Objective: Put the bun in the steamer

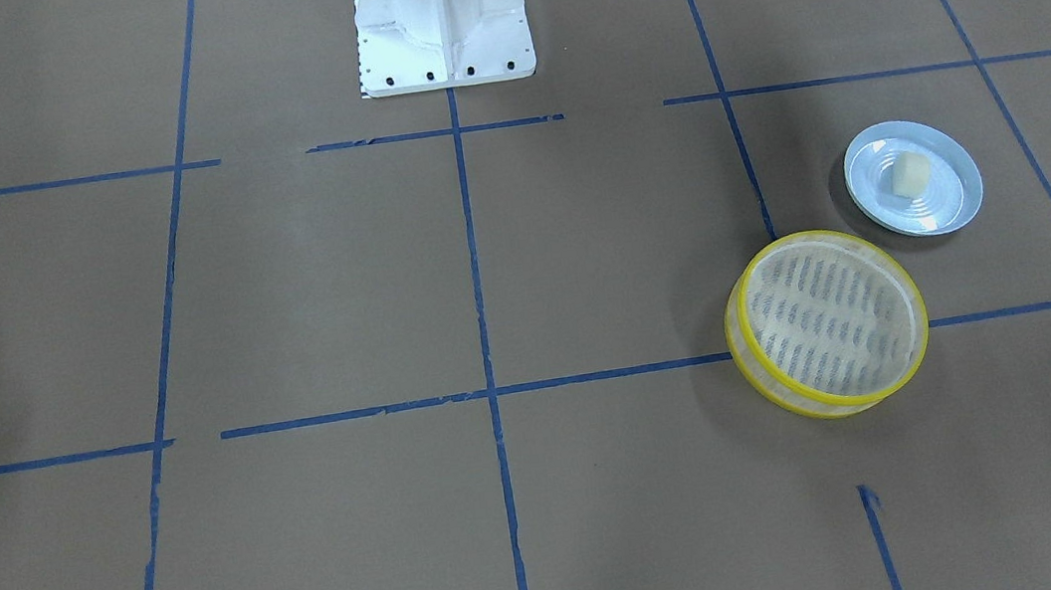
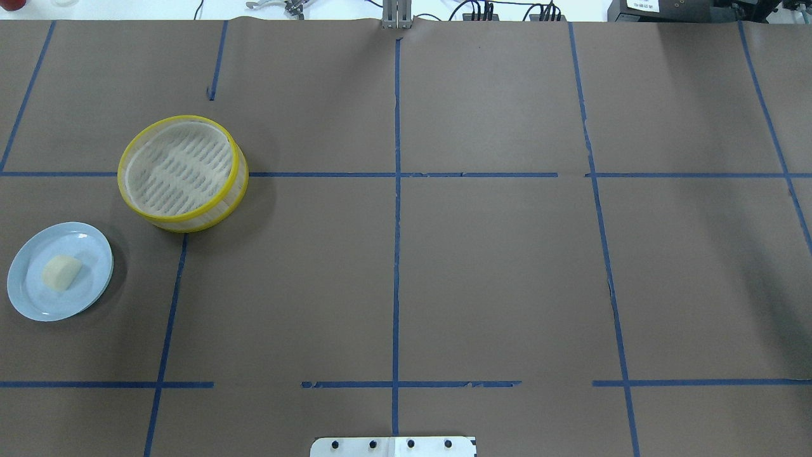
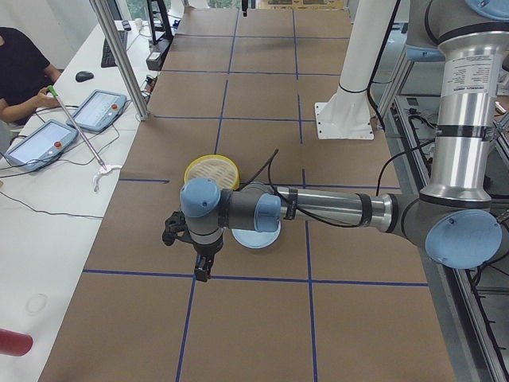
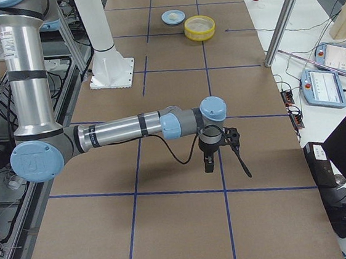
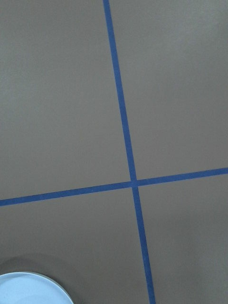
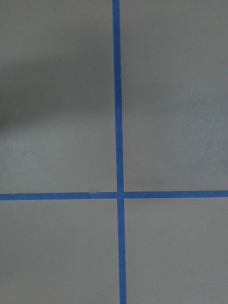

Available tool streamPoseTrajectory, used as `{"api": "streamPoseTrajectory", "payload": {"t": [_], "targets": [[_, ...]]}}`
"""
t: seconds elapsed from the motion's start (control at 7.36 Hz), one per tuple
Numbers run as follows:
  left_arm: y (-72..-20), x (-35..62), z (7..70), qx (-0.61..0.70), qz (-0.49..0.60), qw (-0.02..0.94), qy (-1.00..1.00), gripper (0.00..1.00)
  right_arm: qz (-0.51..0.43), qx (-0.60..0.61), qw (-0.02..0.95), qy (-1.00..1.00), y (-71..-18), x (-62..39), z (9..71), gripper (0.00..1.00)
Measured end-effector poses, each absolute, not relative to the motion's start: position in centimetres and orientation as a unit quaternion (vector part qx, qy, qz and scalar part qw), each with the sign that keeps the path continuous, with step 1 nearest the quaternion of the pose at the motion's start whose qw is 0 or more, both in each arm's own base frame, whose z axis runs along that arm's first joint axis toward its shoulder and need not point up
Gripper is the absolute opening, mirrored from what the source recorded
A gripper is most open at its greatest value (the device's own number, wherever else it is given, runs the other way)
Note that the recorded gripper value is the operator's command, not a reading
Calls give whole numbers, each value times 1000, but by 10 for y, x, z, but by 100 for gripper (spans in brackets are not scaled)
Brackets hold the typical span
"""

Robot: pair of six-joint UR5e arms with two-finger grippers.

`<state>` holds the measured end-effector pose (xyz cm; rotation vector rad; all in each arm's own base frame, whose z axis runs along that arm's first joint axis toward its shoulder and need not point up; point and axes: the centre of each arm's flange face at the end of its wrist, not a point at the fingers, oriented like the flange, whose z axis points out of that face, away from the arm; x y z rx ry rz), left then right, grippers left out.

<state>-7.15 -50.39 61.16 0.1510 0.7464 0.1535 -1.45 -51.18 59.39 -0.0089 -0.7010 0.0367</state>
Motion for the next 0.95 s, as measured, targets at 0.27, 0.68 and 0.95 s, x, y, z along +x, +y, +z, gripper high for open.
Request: {"api": "streamPoseTrajectory", "payload": {"t": [0.27,0.68,0.95], "targets": [[-505,-39,562,80,48,925,368,100,18,-4,939,-343,-512,-14,594,100],[-477,50,514,48,27,920,389,100,18,-4,939,-343,-512,-14,594,100],[-438,84,534,45,22,916,399,100,18,-4,939,-343,-512,-14,594,100]]}}
